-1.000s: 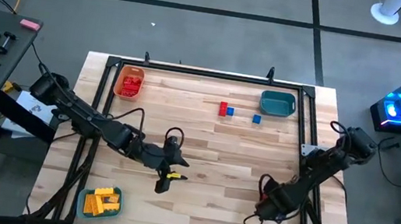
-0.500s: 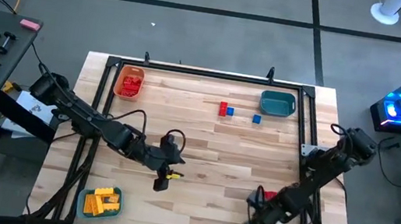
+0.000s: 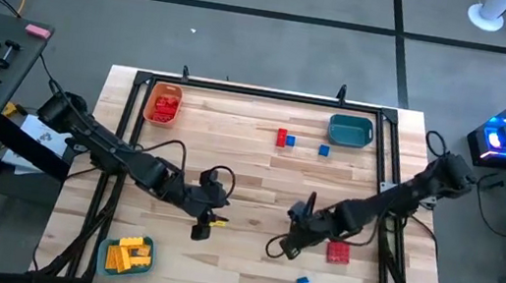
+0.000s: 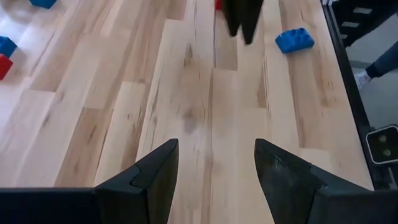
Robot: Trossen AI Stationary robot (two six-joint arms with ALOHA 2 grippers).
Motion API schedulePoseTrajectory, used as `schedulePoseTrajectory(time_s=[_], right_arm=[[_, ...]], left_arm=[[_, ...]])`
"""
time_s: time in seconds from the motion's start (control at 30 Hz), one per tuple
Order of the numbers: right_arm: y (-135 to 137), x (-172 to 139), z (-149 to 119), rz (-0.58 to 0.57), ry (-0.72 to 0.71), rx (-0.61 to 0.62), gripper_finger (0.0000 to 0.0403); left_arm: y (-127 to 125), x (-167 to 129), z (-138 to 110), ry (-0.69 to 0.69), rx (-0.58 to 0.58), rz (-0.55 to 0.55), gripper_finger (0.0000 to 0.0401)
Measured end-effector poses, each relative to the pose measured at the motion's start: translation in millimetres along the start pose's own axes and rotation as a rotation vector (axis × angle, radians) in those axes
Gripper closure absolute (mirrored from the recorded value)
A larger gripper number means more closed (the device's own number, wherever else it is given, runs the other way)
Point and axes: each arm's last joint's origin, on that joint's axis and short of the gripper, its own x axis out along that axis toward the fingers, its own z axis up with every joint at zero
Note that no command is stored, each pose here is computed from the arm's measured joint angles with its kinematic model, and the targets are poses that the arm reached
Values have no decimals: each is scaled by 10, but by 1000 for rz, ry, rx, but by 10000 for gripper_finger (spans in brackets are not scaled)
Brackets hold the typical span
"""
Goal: Sort blocks
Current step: Put the blue game piece into the blue bin
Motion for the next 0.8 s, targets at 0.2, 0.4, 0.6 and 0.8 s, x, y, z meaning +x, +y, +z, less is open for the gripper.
schedulePoseTrajectory(time_s=[0.2, 0.4, 0.6, 0.8], right_arm=[[254, -108, -353, 81, 24, 111, 403], [370, -182, -890, 149, 46, 256, 403], [494, -259, -1119, 288, 40, 339, 402], [893, -318, -954, 330, 52, 250, 403]], left_arm=[[0, 0, 9, -10, -2, 4, 206], [31, 9, 24, -18, -36, 18, 206], [32, 9, 30, -28, -39, 28, 206], [33, 9, 30, -29, -73, 30, 206]])
